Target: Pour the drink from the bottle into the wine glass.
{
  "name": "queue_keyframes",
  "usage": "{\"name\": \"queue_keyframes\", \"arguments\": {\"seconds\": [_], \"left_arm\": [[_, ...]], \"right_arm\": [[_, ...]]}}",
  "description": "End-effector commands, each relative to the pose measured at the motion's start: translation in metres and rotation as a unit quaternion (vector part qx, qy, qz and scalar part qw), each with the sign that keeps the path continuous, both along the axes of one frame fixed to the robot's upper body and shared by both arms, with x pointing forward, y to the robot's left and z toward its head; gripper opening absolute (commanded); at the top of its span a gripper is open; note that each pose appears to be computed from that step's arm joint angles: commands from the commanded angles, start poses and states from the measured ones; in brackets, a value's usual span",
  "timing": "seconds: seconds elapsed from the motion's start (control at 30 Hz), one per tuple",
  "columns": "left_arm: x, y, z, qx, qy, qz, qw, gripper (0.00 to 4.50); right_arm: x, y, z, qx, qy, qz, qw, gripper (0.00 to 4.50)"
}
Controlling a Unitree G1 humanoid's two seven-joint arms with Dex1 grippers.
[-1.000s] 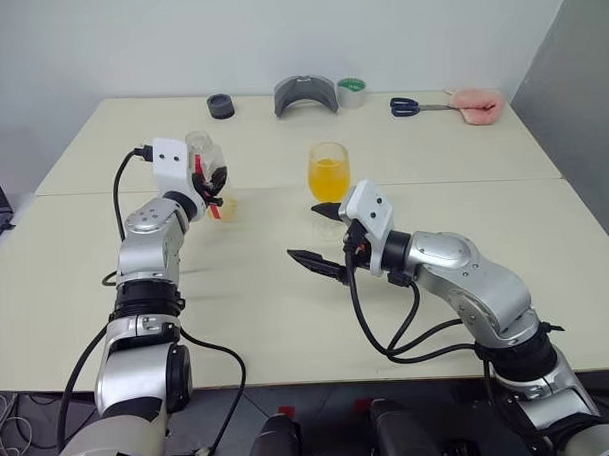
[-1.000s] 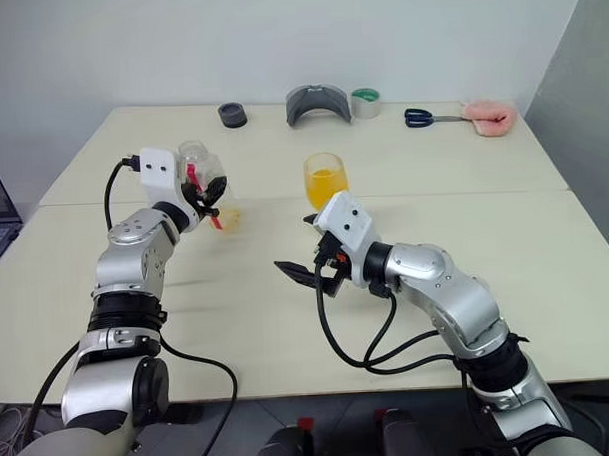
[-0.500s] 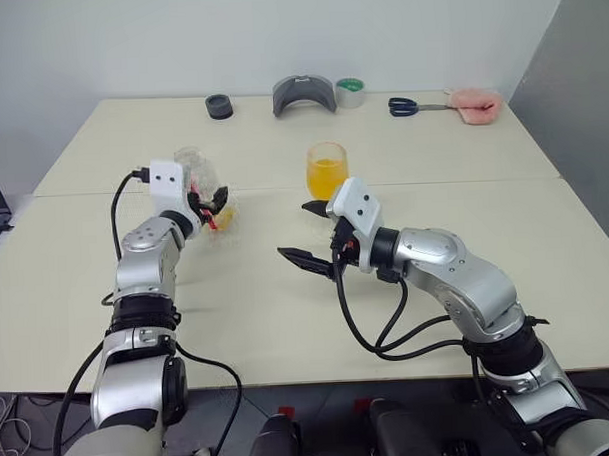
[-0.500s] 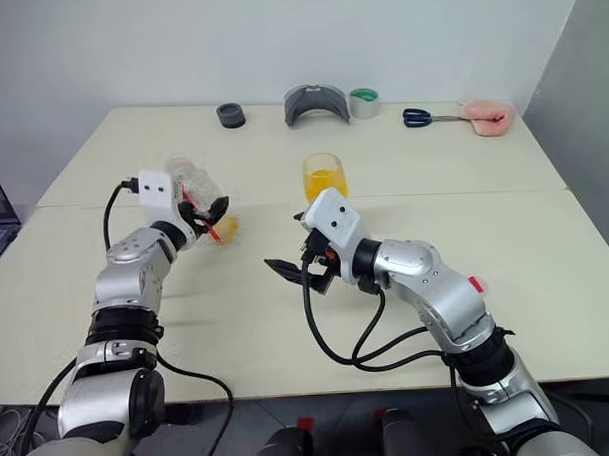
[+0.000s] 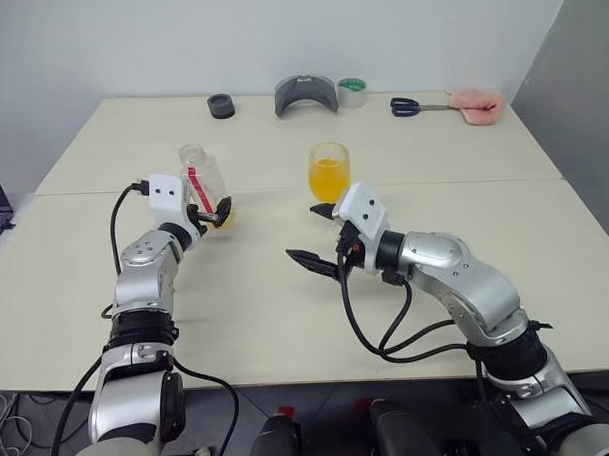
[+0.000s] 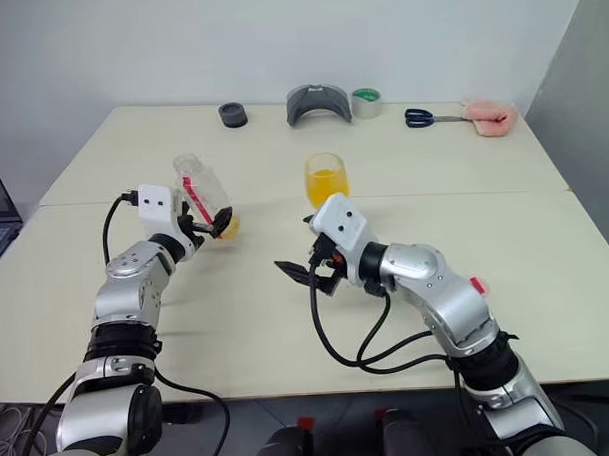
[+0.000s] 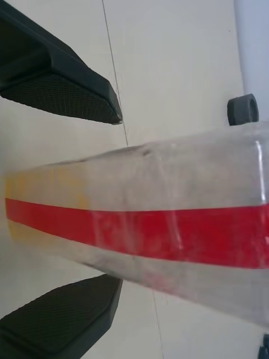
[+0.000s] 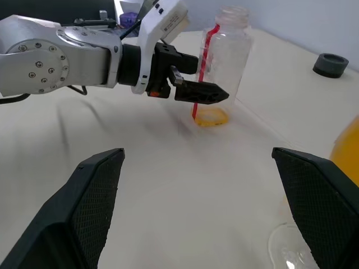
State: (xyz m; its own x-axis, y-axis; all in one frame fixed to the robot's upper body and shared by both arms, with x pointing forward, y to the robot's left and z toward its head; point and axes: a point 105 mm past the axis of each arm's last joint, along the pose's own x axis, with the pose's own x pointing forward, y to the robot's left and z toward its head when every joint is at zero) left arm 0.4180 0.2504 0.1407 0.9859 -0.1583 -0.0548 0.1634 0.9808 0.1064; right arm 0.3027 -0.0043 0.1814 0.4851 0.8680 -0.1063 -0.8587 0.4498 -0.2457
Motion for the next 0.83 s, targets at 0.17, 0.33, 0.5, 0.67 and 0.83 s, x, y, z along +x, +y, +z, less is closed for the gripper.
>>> {"name": "queue_keyframes", "arguments": {"seconds": [0.17, 0.33, 0.5, 0.67, 0.83], "left_arm": [[-0.006, 0.001, 0.016, 0.02, -0.034, -0.01, 0.999, 4.47], [-0.022, 0.002, 0.019, -0.003, -0.066, -0.005, 0.998, 4.47], [-0.049, 0.009, 0.005, 0.041, -0.071, 0.034, 0.996, 4.47], [-0.071, 0.004, 0.001, 0.036, -0.082, 0.041, 0.995, 4.47], [-0.083, -0.005, 0.0, 0.041, -0.096, 0.034, 0.994, 4.47]], "right_arm": [[-0.003, -0.022, 0.008, 0.013, -0.027, -0.024, 0.999, 4.5], [-0.007, -0.048, -0.002, 0.03, -0.05, -0.073, 0.996, 4.5], [-0.004, -0.081, -0.013, 0.107, -0.074, -0.196, 0.972, 4.5], [0.005, -0.113, -0.033, 0.156, -0.088, -0.325, 0.928, 4.5], [0.009, -0.116, -0.043, 0.168, -0.092, -0.358, 0.914, 4.5]]}}
